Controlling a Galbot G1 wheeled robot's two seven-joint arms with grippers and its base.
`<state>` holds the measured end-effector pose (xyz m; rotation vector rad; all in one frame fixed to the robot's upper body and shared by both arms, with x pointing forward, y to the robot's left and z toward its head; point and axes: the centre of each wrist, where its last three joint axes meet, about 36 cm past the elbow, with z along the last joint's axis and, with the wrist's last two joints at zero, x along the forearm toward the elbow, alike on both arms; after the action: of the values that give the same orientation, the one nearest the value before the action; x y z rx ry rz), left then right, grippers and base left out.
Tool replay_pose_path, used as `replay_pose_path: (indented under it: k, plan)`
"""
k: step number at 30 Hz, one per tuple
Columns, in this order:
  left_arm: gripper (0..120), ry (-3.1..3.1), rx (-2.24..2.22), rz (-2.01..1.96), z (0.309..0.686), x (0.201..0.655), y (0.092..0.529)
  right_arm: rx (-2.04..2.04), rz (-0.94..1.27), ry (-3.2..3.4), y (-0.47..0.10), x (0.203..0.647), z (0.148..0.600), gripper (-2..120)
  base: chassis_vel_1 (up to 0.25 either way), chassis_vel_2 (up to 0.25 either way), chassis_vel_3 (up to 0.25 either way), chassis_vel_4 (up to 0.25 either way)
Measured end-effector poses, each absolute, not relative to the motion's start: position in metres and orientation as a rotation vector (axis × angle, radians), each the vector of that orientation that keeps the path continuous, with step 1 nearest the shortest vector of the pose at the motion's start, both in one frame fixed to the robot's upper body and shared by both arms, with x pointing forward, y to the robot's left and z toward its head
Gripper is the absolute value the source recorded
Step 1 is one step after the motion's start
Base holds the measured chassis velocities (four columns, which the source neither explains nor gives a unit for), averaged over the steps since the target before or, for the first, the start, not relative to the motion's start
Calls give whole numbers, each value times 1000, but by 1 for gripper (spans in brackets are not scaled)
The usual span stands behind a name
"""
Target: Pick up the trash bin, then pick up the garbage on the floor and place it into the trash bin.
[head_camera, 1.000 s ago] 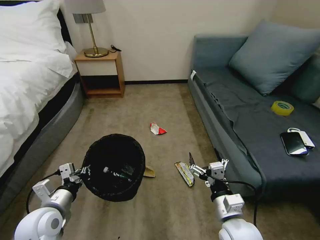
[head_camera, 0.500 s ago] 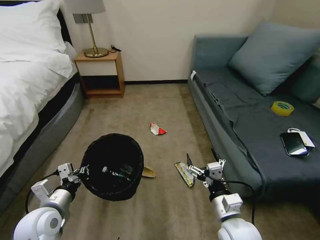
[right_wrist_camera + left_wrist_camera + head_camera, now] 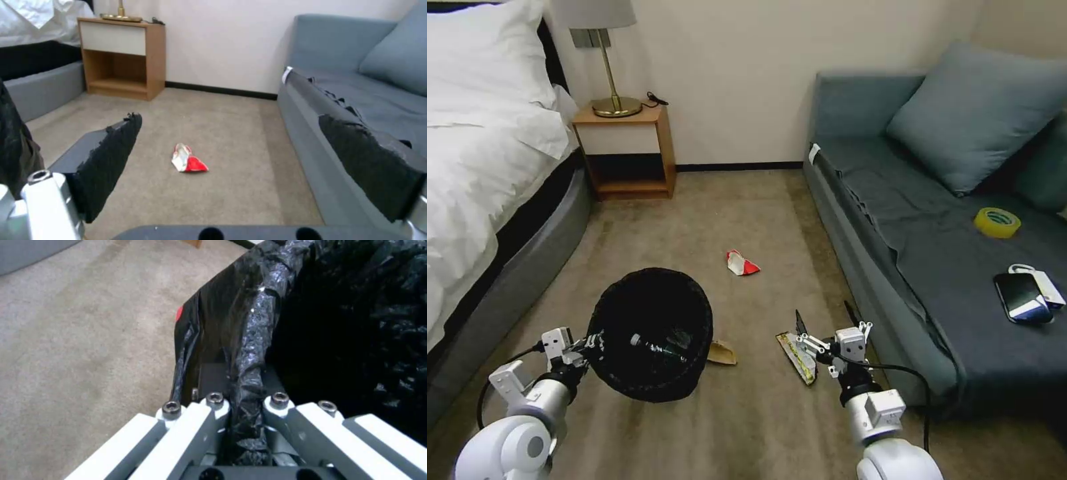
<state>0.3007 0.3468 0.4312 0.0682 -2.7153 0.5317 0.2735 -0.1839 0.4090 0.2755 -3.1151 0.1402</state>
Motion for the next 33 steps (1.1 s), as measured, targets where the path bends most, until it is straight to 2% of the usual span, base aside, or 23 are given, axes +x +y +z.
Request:
replay_pose_path:
  k: [33]
  plan:
    - [3, -2728, 62, 525, 435, 304, 351, 276, 130, -3078, -184, 282, 397, 100, -45, 43, 46, -44]
